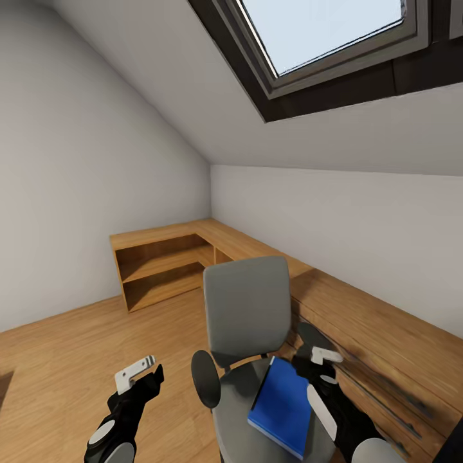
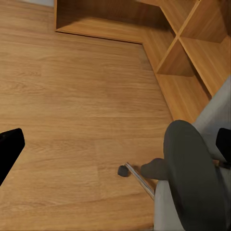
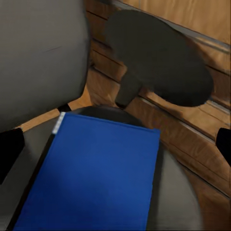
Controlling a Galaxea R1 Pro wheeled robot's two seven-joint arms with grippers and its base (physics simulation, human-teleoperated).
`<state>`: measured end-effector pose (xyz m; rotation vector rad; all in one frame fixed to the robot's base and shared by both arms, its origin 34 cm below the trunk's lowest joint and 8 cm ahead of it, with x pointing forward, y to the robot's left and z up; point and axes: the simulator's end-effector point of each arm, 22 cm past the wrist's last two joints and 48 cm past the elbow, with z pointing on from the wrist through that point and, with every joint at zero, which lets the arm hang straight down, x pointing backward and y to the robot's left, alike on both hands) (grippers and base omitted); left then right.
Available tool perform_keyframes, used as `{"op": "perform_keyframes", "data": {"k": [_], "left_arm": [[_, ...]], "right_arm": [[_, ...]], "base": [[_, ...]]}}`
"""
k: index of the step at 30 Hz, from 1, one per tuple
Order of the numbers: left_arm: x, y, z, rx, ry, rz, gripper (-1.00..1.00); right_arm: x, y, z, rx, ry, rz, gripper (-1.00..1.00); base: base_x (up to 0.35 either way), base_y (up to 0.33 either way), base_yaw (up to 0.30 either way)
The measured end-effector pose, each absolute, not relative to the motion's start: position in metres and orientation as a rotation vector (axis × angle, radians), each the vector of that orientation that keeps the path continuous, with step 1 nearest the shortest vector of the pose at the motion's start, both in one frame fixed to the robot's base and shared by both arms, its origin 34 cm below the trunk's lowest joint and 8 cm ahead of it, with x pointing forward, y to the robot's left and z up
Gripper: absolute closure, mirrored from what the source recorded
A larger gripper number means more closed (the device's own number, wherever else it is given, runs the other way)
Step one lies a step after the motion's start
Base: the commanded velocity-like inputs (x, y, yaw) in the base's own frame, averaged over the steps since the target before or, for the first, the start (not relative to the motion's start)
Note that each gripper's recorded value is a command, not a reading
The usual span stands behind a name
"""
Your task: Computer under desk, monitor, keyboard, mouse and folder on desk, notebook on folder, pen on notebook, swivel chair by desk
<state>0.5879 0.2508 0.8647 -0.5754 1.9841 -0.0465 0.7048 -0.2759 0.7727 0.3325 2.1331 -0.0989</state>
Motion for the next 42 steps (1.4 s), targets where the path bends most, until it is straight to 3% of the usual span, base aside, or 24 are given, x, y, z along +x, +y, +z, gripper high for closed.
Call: {"op": "perform_keyframes", "data": {"k": [42], "left_arm": [[0.586,0.263,0.792,-0.707,2.017,-0.102,-1.00]], "right_arm": [[0.689,-0.262,0.657,0.281,2.179,0.055,-1.00]], "base": [[0.000,0.000,0.000]]}}
